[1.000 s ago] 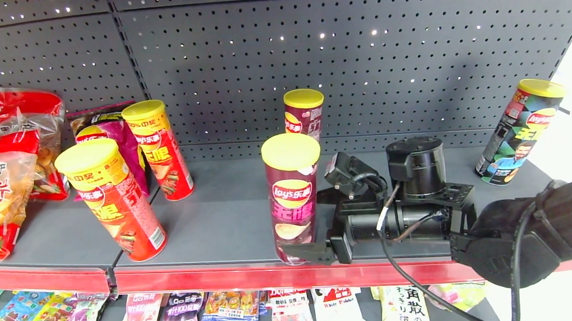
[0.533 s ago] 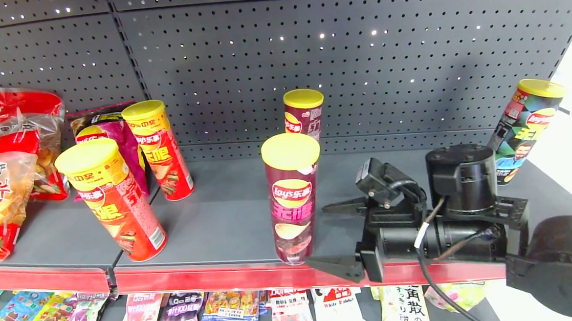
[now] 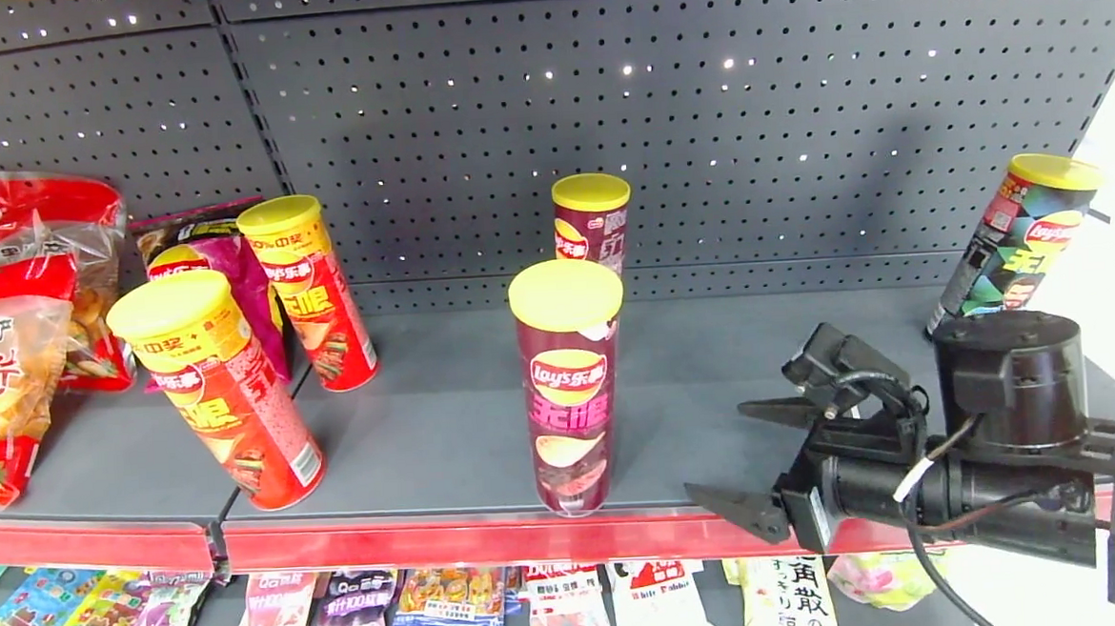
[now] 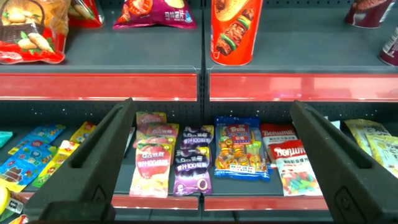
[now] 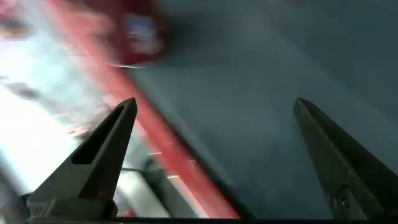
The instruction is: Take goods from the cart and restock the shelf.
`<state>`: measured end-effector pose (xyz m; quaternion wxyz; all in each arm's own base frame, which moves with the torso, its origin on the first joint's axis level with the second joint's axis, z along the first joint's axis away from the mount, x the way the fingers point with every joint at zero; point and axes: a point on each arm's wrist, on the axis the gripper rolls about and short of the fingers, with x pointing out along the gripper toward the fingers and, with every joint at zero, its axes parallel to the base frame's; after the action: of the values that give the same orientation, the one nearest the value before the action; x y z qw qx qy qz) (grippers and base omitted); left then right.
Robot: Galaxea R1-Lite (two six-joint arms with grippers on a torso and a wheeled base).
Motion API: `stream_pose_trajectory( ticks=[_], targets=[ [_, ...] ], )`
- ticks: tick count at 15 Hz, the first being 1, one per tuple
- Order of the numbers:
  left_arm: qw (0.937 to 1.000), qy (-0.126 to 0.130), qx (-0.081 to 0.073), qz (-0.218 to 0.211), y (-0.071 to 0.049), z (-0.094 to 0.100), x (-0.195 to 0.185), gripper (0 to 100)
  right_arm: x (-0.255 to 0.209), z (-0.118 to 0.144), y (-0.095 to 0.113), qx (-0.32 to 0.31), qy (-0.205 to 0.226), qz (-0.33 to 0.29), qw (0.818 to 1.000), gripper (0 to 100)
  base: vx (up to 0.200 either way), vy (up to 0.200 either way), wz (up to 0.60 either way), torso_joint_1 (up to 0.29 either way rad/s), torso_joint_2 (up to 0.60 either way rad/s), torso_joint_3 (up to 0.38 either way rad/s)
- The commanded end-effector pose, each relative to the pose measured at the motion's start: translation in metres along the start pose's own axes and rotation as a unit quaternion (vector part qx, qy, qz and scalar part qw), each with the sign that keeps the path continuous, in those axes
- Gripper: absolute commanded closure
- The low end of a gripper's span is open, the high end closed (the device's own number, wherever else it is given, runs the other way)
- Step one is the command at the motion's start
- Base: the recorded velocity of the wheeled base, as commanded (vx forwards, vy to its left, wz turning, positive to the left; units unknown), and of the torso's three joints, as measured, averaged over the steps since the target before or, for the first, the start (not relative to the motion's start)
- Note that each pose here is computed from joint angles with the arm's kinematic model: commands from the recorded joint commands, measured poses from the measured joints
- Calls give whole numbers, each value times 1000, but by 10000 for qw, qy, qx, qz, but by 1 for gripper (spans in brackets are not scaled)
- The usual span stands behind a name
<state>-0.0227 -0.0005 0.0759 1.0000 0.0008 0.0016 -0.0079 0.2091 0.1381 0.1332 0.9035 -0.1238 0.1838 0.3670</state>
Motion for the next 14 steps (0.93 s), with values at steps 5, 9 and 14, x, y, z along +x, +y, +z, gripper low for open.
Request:
stream_pose_trajectory(
  ticks=[5, 9, 14],
  targets=[
    [10000, 15, -1, 2, 0, 0, 0, 0, 30, 7, 10, -94, 129, -7, 9999, 0, 0, 0, 0, 0, 0, 0],
    [10000, 7, -1, 2, 0, 0, 0, 0, 46, 7, 8, -86, 204, 5, 9998, 0, 0, 0, 0, 0, 0, 0],
    [10000, 7, -1, 2, 0, 0, 0, 0, 60, 9, 9, -104, 223, 50, 9997, 0, 0, 0, 0, 0, 0, 0]
  ],
)
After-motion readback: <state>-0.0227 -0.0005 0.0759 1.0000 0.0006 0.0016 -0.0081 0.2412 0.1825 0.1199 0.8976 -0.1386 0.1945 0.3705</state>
